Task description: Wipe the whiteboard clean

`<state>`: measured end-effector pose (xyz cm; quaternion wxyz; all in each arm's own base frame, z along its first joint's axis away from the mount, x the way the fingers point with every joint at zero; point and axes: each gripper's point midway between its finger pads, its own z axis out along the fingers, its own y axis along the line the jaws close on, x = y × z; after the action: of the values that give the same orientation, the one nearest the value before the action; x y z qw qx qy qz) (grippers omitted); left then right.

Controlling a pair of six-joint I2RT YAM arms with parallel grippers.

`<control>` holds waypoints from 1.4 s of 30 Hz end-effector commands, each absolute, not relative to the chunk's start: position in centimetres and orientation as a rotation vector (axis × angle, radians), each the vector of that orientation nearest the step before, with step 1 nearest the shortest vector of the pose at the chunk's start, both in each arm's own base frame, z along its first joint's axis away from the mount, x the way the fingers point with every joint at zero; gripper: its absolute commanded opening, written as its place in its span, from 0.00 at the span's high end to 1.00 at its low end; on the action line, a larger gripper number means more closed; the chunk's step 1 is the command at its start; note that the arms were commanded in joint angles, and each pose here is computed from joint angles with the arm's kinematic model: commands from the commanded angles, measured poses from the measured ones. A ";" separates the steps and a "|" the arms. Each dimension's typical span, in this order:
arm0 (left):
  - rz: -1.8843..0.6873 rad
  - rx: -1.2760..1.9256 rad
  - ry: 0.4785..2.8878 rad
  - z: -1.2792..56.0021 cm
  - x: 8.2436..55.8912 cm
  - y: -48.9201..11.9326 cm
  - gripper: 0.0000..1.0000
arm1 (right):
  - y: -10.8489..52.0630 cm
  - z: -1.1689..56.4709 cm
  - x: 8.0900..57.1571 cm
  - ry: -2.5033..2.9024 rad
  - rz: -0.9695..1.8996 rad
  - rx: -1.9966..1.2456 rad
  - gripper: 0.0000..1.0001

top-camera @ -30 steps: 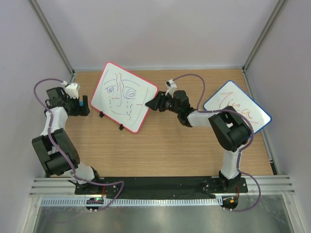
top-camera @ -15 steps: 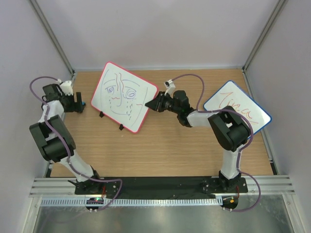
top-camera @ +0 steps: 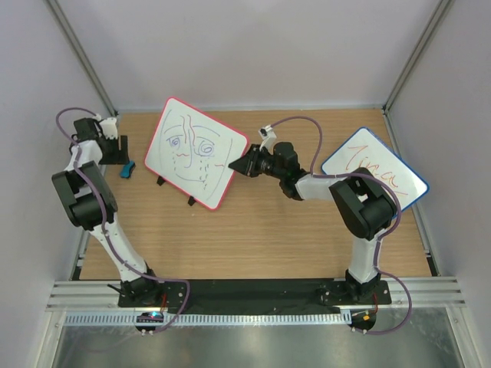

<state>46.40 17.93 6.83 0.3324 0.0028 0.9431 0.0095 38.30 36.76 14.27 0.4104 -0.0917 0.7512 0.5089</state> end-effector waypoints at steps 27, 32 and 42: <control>-0.155 0.123 2.602 3.8 46.2 16.3 0.42 | 36.9 15.5 38.7 1.890 1.223 -0.277 0.99; -0.166 0.116 2.613 3.4 46.0 16.3 0.50 | 36.9 15.3 38.6 1.897 1.220 -0.278 0.99; -0.196 0.115 2.622 3.1 45.9 15.9 0.69 | 36.8 15.1 38.7 1.900 1.216 -0.273 0.99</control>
<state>45.32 16.25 2.40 0.2441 0.0421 0.9671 -0.0579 38.48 36.86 14.19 0.4010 -0.0887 0.7601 0.5035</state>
